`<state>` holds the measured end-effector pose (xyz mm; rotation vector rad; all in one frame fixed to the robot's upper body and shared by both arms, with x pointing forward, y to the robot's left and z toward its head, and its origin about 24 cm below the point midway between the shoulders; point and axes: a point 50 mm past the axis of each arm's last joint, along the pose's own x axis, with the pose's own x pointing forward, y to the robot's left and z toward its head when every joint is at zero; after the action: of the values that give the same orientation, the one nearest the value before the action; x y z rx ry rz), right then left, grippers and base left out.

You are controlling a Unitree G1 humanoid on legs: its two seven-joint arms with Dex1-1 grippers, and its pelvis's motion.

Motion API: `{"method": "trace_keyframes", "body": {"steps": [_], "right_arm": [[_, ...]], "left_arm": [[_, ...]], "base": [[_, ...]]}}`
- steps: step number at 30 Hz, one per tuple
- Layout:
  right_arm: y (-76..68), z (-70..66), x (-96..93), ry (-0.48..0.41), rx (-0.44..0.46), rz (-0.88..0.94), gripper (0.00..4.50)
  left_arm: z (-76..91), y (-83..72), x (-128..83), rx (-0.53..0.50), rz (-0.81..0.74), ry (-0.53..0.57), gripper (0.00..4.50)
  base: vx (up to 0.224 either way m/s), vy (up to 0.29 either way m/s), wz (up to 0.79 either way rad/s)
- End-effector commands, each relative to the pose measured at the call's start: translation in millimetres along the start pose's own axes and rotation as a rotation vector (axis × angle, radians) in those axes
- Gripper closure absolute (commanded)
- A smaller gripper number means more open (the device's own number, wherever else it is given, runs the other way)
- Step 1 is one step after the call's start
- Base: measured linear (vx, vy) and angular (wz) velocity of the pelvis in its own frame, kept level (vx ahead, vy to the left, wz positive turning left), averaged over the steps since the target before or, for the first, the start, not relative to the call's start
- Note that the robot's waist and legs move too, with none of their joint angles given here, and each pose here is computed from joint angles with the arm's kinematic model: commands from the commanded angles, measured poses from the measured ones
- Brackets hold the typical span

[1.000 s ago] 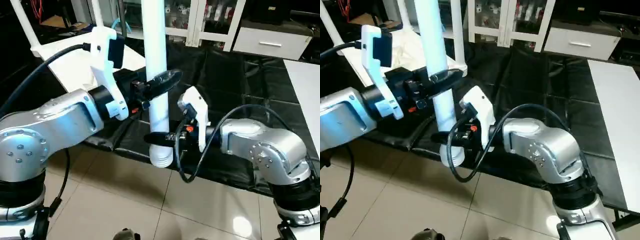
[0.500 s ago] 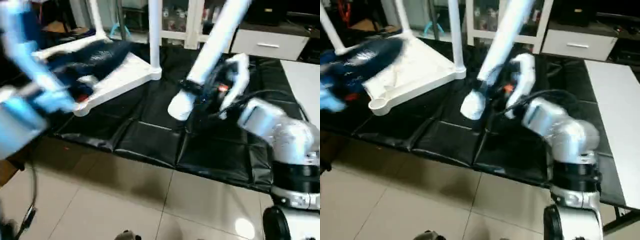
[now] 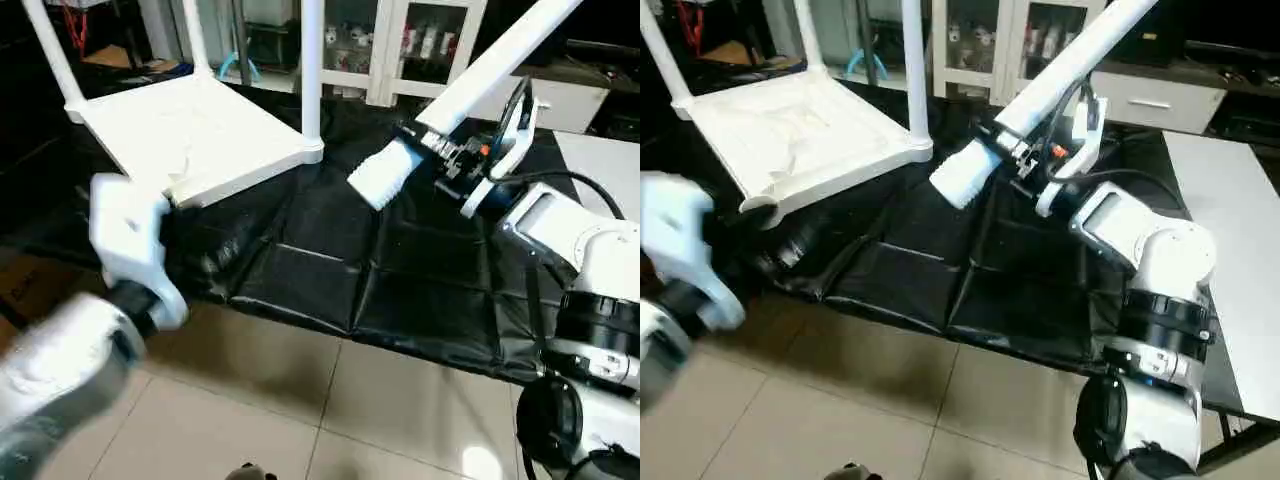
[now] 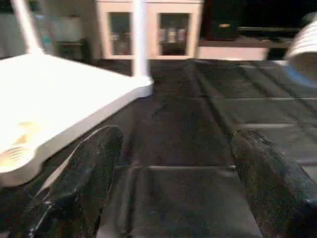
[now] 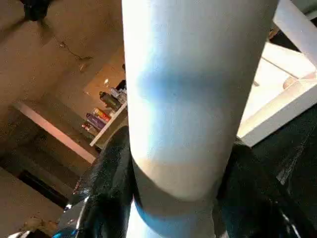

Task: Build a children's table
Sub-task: Pick table leg

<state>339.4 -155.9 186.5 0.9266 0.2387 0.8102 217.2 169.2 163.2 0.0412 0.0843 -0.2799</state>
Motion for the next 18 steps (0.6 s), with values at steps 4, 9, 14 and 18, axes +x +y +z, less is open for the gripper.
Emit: {"method": "trace_keyframes", "body": {"steps": [4, 9, 14, 18], "right_arm": [[7.7, -2.9, 1.1, 0.023, -0.107, -0.04, 2.66], [-6.4, -17.9, -0.2, -0.025, -0.827, -0.368, 2.66], [-17.1, -25.9, -8.7, -0.096, -0.941, -0.51, 2.66], [-25.4, -37.7, -17.1, -0.18, -0.917, -0.546, 2.66]], "left_arm": [[-9.0, -5.0, 3, 0.041, 0.078, -0.021, 0.61], [-31.9, 4.1, 10, 0.128, 0.293, -0.04, 0.61], [-32.3, 8.6, 13, 0.111, 0.358, -0.073, 0.61], [-33.0, 11.0, 18, 0.152, 0.375, -0.105, 0.61]], "base": [[0.0, 0.0, 0.0], [0.0, 0.0, 0.0], [0.002, 0.01, 0.0], [0.012, 0.135, -0.01]]}}
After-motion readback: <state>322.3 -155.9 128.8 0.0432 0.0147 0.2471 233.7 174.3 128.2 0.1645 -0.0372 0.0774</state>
